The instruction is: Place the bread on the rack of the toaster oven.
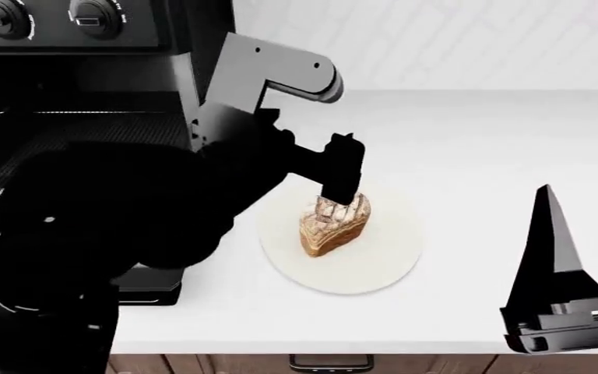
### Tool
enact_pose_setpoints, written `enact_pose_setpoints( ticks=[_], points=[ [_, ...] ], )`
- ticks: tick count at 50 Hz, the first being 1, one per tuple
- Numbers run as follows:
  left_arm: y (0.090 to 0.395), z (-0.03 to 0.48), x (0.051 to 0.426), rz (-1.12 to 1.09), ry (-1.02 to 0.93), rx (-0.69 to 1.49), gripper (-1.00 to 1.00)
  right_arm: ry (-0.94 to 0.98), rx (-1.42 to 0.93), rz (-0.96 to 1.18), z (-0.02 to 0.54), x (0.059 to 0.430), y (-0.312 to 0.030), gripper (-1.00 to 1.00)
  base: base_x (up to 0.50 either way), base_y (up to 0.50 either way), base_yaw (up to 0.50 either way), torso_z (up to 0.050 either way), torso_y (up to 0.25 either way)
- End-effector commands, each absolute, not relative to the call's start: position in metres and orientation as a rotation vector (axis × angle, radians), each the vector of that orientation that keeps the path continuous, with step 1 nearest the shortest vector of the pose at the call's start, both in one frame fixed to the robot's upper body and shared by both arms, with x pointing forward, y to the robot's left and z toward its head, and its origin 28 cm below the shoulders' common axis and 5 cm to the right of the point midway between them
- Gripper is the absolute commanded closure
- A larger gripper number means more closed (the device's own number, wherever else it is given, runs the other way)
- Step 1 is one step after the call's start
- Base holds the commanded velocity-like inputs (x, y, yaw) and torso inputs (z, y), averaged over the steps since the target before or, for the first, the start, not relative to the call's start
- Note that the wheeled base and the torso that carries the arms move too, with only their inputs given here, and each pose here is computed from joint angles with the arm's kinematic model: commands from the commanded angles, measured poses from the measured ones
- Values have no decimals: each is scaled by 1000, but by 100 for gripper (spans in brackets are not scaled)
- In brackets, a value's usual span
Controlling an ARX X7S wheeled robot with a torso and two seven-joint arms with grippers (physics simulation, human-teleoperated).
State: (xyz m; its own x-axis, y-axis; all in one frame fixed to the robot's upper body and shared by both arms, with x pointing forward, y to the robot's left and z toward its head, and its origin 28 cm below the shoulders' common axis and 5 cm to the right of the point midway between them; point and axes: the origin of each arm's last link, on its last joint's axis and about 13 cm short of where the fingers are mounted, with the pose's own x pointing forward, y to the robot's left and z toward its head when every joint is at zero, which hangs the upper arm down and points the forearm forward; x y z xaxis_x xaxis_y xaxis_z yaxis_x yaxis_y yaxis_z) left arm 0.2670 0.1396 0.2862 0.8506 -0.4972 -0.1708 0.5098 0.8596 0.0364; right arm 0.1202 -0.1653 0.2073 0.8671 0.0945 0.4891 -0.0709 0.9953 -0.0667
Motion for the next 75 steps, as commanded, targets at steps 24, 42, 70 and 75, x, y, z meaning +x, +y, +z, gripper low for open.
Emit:
enact_pose_setpoints(
  ticks=[24, 42, 70, 75],
  points=[
    [125, 261, 263, -550, 248, 153, -100, -557, -8, 84, 205, 117, -169, -100, 0, 0, 0, 0, 0],
    [125, 254, 266, -544, 262, 159, -100, -555, -7, 86, 205, 111, -173, -100, 0, 0, 0, 0, 0],
    [114, 236, 288, -533, 300, 187, -100, -550, 3, 85, 202, 111, -175, -100, 0, 0, 0, 0, 0],
    [113, 231, 288, -540, 311, 196, -100, -549, 2, 85, 198, 123, -168, -100, 0, 0, 0, 0, 0]
  ],
)
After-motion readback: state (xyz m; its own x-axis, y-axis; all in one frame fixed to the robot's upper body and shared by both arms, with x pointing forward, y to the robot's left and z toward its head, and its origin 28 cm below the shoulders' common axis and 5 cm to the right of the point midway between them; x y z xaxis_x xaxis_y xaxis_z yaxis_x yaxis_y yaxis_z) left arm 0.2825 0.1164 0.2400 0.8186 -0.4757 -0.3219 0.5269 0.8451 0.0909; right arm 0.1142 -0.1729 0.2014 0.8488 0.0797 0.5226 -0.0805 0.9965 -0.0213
